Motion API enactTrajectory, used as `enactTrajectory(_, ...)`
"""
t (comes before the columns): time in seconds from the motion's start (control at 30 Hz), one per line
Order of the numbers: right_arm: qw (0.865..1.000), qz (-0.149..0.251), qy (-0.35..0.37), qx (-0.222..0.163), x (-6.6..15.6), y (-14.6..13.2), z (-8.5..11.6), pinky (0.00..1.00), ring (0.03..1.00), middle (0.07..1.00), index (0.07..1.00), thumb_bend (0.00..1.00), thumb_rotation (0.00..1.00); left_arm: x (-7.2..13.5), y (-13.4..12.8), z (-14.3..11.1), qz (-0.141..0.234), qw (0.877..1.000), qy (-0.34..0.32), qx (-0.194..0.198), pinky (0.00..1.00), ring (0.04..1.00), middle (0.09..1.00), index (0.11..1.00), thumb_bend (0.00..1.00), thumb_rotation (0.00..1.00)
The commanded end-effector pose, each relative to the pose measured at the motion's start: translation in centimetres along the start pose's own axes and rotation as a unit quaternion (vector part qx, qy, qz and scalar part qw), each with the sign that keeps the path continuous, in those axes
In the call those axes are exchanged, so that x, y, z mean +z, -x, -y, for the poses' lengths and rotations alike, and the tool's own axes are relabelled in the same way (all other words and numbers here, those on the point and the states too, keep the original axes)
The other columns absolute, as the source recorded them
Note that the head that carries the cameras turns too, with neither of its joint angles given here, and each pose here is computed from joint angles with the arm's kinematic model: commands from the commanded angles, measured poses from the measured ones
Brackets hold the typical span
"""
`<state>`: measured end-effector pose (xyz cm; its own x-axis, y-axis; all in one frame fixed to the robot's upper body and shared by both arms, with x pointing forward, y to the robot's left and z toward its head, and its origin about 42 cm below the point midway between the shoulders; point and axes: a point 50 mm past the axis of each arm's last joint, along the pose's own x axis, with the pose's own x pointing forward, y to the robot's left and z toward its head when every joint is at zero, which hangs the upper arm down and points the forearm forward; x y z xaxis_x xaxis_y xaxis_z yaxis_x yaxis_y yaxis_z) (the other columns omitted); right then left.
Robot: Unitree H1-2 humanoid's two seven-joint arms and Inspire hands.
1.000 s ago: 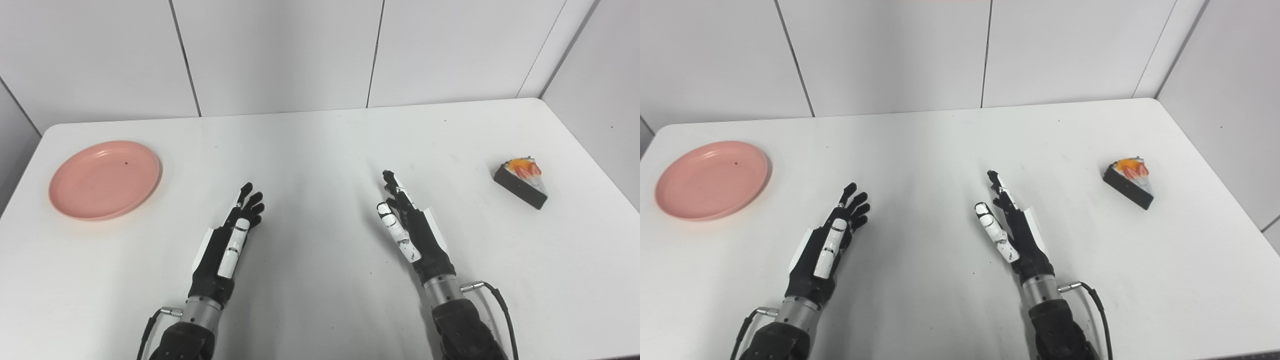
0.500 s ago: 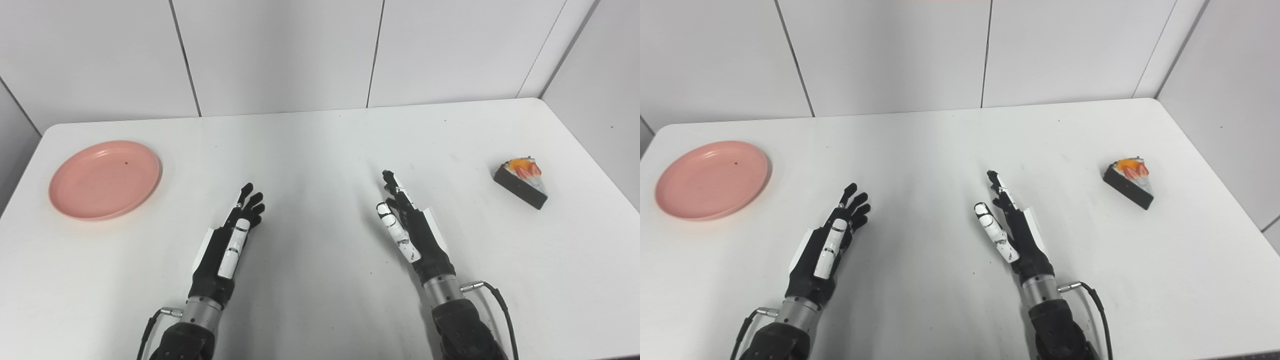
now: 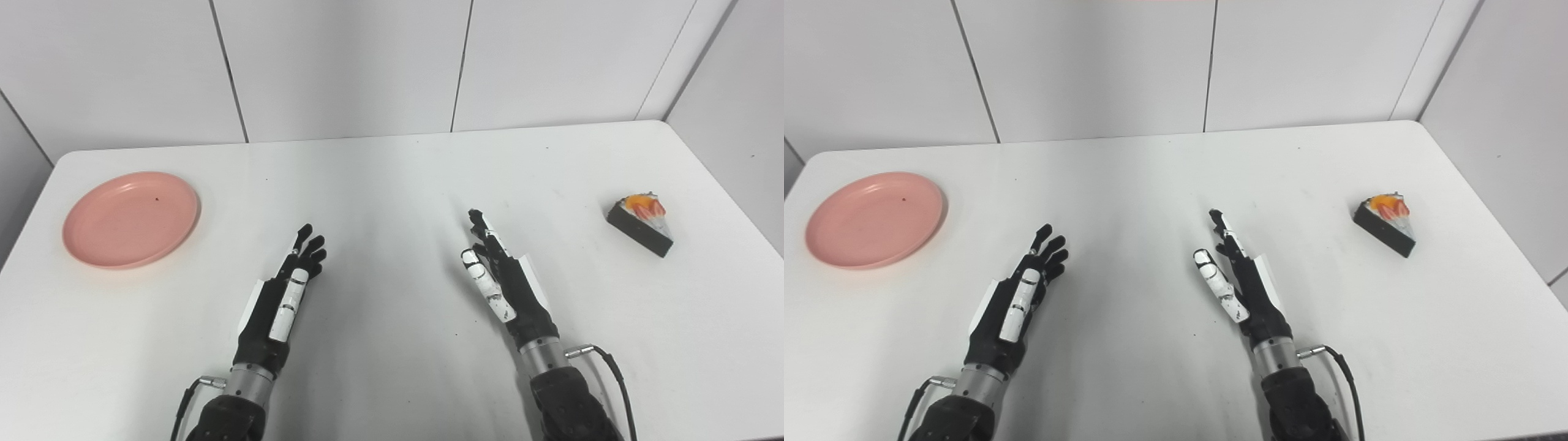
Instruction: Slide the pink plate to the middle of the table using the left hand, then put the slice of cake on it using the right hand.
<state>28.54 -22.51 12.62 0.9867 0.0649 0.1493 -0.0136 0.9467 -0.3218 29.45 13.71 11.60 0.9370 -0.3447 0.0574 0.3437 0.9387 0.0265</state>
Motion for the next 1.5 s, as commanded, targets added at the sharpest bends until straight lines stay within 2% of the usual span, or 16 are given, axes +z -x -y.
enactTrajectory(0.0,1.000,0.013,0.008,0.005,-0.9,0.5,0.7,0.90,0.945,0.961,0.953,0.31,1.00,-0.6,-0.4,1.2,-0.012,1.000,0.001,-0.005,0.93,0.933,0.950,0.948,0.43,1.00)
enactTrajectory(0.1,1.000,0.014,0.007,0.005,-1.6,0.4,1.1,0.89,0.939,0.960,0.951,0.37,1.00,-1.0,-0.7,1.8,-0.015,1.000,0.003,-0.004,0.93,0.929,0.950,0.949,0.43,1.00)
enactTrajectory(0.3,1.000,0.005,-0.007,0.008,-3.4,0.3,2.2,0.91,0.948,0.971,0.963,0.41,1.00,-2.2,-1.8,3.3,-0.018,1.000,0.004,-0.004,0.93,0.938,0.954,0.950,0.42,1.00)
enactTrajectory(0.57,1.000,-0.003,-0.013,0.008,-4.7,0.3,2.8,0.94,0.963,0.980,0.971,0.40,1.00,-2.8,-2.4,3.9,-0.012,1.000,-0.004,-0.002,0.92,0.943,0.951,0.953,0.46,1.00)
enactTrajectory(0.97,1.000,0.000,-0.009,0.011,-4.7,0.3,2.8,0.93,0.954,0.974,0.966,0.40,1.00,-2.6,-2.6,3.6,-0.014,1.000,0.001,0.004,0.92,0.934,0.945,0.946,0.45,1.00)
enactTrajectory(1.1,1.000,0.003,-0.011,0.012,-4.5,0.3,2.6,0.92,0.951,0.969,0.961,0.40,1.00,-2.2,-2.4,3.4,-0.009,1.000,0.003,0.001,0.93,0.935,0.948,0.948,0.45,1.00)
enactTrajectory(1.3,1.000,0.006,-0.015,0.013,-4.2,0.2,2.2,0.92,0.952,0.971,0.962,0.39,1.00,-0.1,-2.3,3.1,-0.002,1.000,0.007,-0.007,0.93,0.931,0.943,0.940,0.44,1.00)
enactTrajectory(1.47,1.000,0.004,-0.020,0.015,-4.1,0.1,2.1,0.93,0.956,0.975,0.964,0.40,1.00,1.7,-3.0,2.2,-0.011,1.000,0.003,-0.026,0.94,0.931,0.939,0.939,0.43,1.00)
